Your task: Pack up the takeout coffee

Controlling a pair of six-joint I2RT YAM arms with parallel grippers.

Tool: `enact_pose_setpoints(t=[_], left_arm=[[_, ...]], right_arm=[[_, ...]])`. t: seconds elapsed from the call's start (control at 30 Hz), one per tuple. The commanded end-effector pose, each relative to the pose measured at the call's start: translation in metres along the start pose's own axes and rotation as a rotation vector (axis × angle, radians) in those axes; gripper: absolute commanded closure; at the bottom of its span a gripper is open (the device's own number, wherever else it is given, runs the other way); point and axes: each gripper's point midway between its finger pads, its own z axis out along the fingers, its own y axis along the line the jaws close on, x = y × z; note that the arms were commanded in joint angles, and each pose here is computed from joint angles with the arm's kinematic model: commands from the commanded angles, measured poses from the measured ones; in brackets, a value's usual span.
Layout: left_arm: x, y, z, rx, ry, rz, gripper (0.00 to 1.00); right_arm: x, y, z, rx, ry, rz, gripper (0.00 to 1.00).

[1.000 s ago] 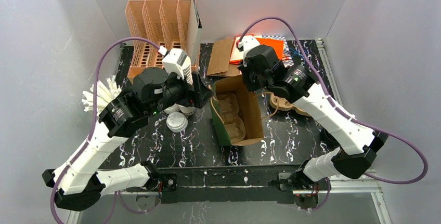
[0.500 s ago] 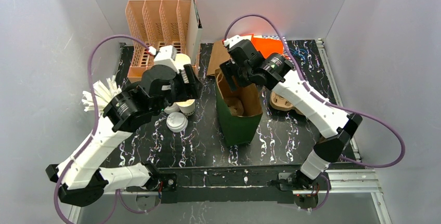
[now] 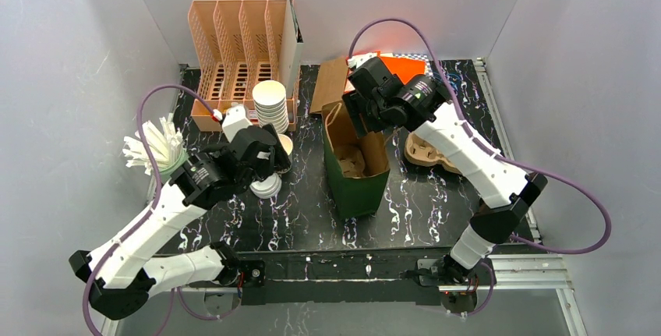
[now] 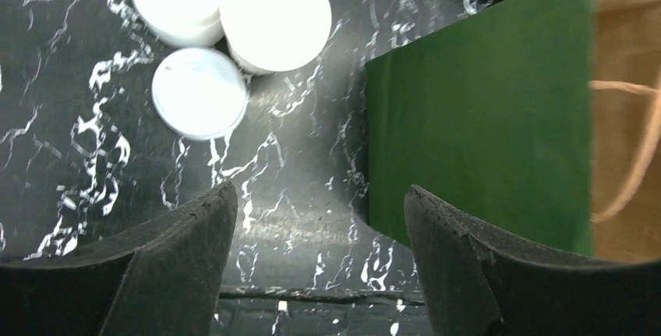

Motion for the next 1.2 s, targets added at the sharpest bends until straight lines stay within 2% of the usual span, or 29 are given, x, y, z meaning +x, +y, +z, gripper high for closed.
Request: enact_pose_setpoints(t=[0.0,0.07,0.2,0.27,0.4,0.47,0.77,0.8,0.83,0.87,0.9,0.93,0.97,1.07,1.17], left_arm=[[0.014,0.026,0.003,-0.103,0.009,-0.086,0.22],[0.015,0.028,0.005,-0.12,0.012,-0.097,0.2],[0.019,0.026,0.009,-0.111,0.037,-0.079,0.16],[0.027,0.027,0.013,-0.124,0.093,-0.067,0.14],[0.04,0.032,0.025,-0.145,0.224,-0.088,0.1],[0.038,0.038,0.031,-0.16,0.243,-0.113,0.08],[0.038,0.056,0.062,-0.268,0.236,-0.159,0.02],[0.039,0.057,0.066,-0.281,0.238,-0.158,0.02],[0.039,0.057,0.07,-0.286,0.241,-0.153,0.02],[0.04,0.057,0.074,-0.291,0.244,-0.151,0.02],[0.041,0.057,0.078,-0.301,0.251,-0.151,0.02],[0.044,0.058,0.083,-0.309,0.261,-0.15,0.02],[0.046,0.057,0.088,-0.308,0.274,-0.146,0.02],[0.052,0.057,0.104,-0.319,0.292,-0.138,0.03],[0.048,0.057,0.115,-0.326,0.249,-0.168,0.17]], right_arm=[[0.005,-0.01,0.01,0.031,0.045,0.046,0.26],[0.001,-0.01,0.019,0.026,0.053,0.061,0.29],[-0.002,-0.008,0.034,0.015,0.09,0.092,0.43],[-0.003,-0.005,0.038,0.009,0.105,0.1,0.55],[-0.006,-0.01,0.04,0.03,0.102,0.111,0.87],[-0.013,-0.021,0.037,0.069,0.078,0.125,0.99],[-0.025,-0.088,0.053,0.21,0.069,0.262,0.99],[-0.025,-0.095,0.055,0.225,0.071,0.275,0.92],[-0.025,-0.1,0.057,0.233,0.077,0.284,0.82],[-0.026,-0.105,0.059,0.242,0.079,0.294,0.65],[-0.027,-0.108,0.059,0.241,0.079,0.304,0.43],[-0.029,-0.109,0.057,0.234,0.072,0.313,0.33],[-0.032,-0.109,0.053,0.225,0.059,0.321,0.28],[-0.044,-0.103,0.035,0.168,0.004,0.352,0.26],[-0.051,-0.098,0.014,0.101,-0.063,0.379,0.23]])
